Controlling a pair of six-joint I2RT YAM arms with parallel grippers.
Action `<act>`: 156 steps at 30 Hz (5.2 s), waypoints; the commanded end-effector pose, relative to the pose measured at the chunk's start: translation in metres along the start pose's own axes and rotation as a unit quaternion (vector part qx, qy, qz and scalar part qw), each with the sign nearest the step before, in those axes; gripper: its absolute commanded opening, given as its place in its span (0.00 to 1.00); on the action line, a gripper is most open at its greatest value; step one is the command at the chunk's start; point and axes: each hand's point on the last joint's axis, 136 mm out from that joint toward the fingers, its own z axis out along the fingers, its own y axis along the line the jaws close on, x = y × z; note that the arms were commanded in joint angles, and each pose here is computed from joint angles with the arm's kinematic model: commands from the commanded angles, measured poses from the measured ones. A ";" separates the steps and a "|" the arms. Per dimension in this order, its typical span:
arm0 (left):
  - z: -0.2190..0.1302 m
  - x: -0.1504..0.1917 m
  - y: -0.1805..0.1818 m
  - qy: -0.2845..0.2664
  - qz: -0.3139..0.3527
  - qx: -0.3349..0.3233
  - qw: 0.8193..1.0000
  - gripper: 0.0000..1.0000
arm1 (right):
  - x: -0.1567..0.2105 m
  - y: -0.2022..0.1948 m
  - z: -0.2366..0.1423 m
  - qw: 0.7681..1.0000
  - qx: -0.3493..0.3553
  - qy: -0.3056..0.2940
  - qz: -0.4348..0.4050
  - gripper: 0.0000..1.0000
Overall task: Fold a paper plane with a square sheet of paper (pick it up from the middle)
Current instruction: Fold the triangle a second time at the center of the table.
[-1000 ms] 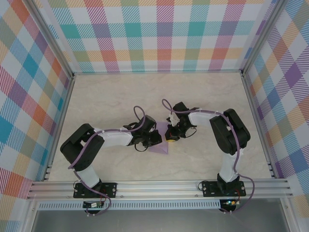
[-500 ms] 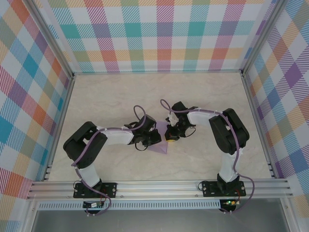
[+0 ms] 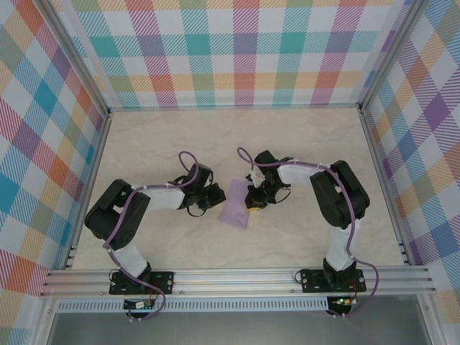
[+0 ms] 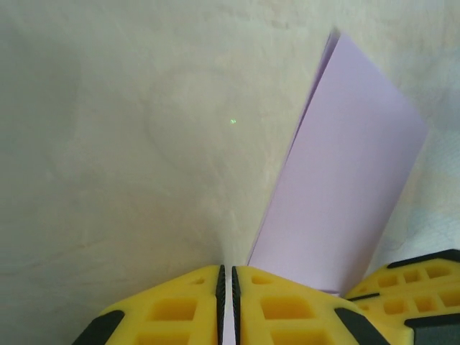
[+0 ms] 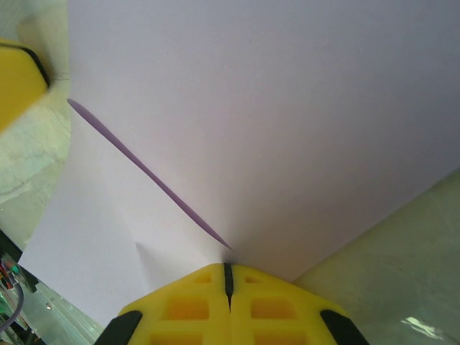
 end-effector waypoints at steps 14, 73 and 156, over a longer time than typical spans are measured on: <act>0.016 0.037 -0.039 0.049 0.054 0.042 0.996 0.10 | 0.024 -0.054 0.016 0.994 0.103 0.040 0.024 0.00; 0.018 0.071 0.025 0.056 0.001 -0.071 0.996 0.03 | 0.059 0.032 0.027 0.997 0.054 0.013 0.044 0.00; 0.021 0.070 0.030 0.049 -0.030 -0.080 0.995 0.00 | 0.064 0.031 0.027 0.996 0.054 -0.047 0.043 0.00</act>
